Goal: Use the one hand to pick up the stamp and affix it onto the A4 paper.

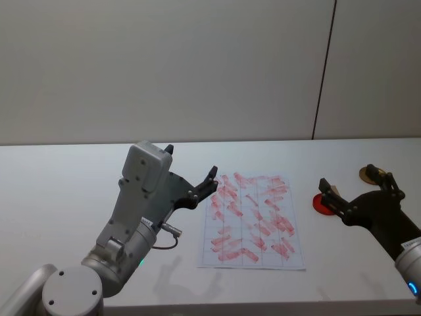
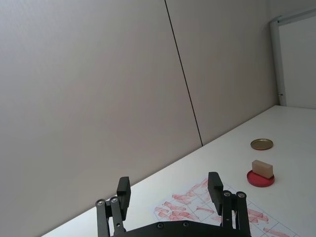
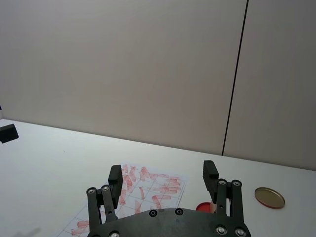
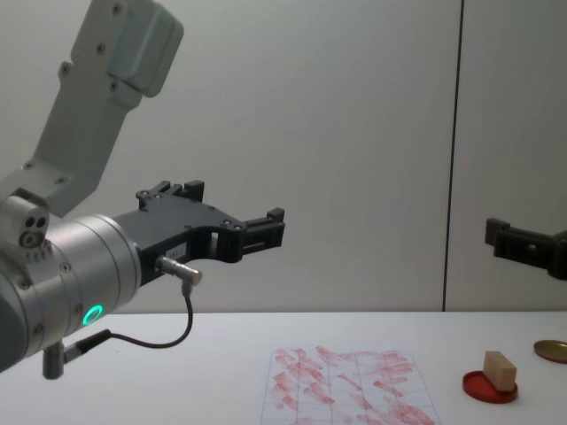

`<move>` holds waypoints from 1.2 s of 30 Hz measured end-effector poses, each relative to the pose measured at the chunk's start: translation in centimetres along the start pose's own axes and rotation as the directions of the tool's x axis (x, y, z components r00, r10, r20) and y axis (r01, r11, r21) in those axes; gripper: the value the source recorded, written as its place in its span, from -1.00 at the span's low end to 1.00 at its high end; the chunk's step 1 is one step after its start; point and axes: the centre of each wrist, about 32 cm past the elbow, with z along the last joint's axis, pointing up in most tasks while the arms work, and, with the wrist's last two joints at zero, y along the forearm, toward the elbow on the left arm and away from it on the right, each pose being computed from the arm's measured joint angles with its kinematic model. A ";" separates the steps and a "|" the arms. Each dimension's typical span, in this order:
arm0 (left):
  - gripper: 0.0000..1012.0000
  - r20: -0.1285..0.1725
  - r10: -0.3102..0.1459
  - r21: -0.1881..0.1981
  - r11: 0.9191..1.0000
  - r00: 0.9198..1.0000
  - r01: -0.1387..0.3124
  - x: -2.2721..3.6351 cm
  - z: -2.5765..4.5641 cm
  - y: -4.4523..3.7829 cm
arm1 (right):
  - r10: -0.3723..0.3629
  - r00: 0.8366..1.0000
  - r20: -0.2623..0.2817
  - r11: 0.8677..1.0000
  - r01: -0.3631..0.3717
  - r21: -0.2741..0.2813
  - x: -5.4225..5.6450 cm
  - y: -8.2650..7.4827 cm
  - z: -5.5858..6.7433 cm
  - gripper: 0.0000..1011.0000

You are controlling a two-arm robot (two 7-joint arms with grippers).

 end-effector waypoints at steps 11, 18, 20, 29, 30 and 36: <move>0.96 0.000 0.000 0.000 1.000 1.000 0.000 0.00 0.00 0.00 | 0.000 1.000 0.000 1.000 0.000 0.000 0.0 0.0 0.0 0.98; 0.96 0.000 0.000 0.000 1.000 1.000 0.000 0.00 0.00 0.00 | 0.000 1.000 0.000 1.000 0.000 0.000 0.0 0.0 0.0 0.98; 0.96 0.000 0.000 0.000 1.000 1.000 0.000 0.00 0.00 0.00 | 0.000 1.000 0.000 1.000 0.000 0.000 0.0 0.0 0.0 0.98; 0.96 0.000 0.000 0.000 1.000 1.000 0.000 0.00 0.00 0.00 | 0.000 1.000 0.000 1.000 0.000 0.000 0.0 0.0 0.0 0.98; 0.96 0.000 0.000 0.000 1.000 1.000 0.000 0.00 0.00 0.00 | 0.000 1.000 0.000 1.000 0.000 0.000 0.0 0.0 0.0 0.98; 0.96 0.000 0.000 0.000 1.000 1.000 0.000 0.00 0.00 0.00 | -0.012 1.000 0.008 1.000 0.012 -0.006 -0.1 0.2 0.2 0.98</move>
